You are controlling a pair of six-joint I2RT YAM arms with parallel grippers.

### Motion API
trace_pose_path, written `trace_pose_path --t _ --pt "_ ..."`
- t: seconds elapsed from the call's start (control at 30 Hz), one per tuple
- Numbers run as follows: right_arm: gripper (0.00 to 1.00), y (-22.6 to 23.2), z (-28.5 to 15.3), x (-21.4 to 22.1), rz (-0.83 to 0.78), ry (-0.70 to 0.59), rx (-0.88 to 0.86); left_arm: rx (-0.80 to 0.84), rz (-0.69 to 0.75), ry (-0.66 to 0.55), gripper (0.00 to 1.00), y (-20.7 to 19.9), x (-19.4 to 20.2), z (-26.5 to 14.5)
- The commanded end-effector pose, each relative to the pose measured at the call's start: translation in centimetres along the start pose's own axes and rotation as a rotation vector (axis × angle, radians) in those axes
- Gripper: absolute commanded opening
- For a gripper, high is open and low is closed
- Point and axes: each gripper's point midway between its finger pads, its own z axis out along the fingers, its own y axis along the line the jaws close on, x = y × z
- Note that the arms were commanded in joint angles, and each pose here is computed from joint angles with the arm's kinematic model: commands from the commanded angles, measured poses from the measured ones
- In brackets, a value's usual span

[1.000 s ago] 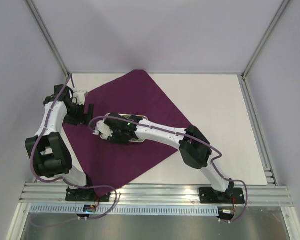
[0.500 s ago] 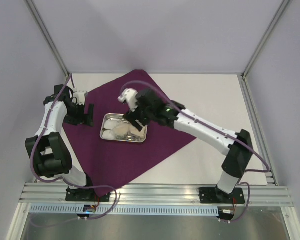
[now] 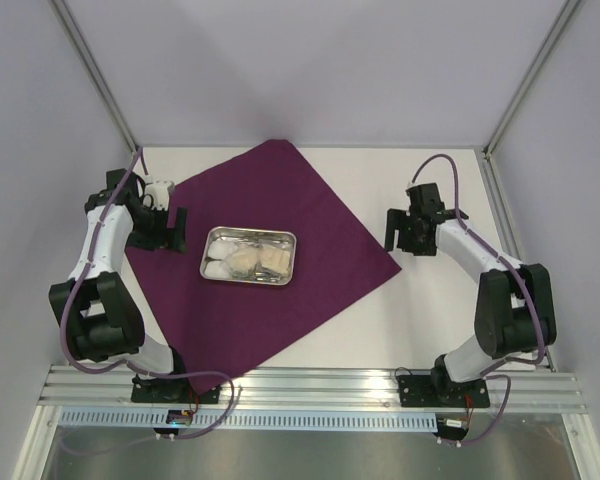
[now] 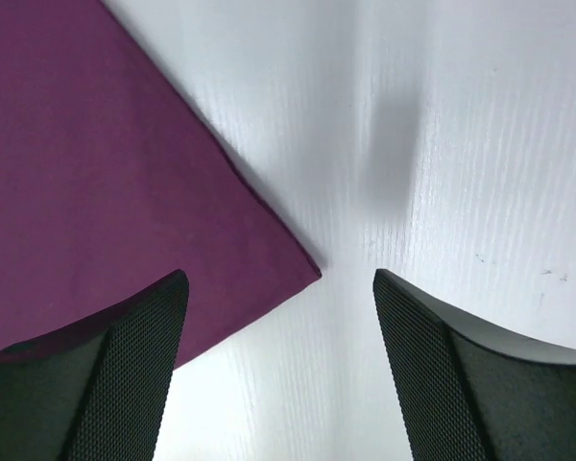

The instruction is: Prepare the surgical pack

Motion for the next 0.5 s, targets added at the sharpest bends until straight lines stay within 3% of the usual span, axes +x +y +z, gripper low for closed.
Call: trace_pose_path --t 0.0,0.2,0.47 --pt "0.8 1.4 2.2 -0.8 0.053 -0.024 -0.081 0.011 -0.006 -0.024 1.0 -0.4 0.1 -0.9" --pt "0.75 0.6 4.7 2.7 0.072 0.086 -0.053 0.014 -0.011 -0.025 1.0 -0.6 0.3 -1.0" --pt "0.72 -0.9 3.2 6.2 0.068 0.134 -0.005 0.038 -0.009 -0.038 1.0 -0.9 -0.2 -0.9"
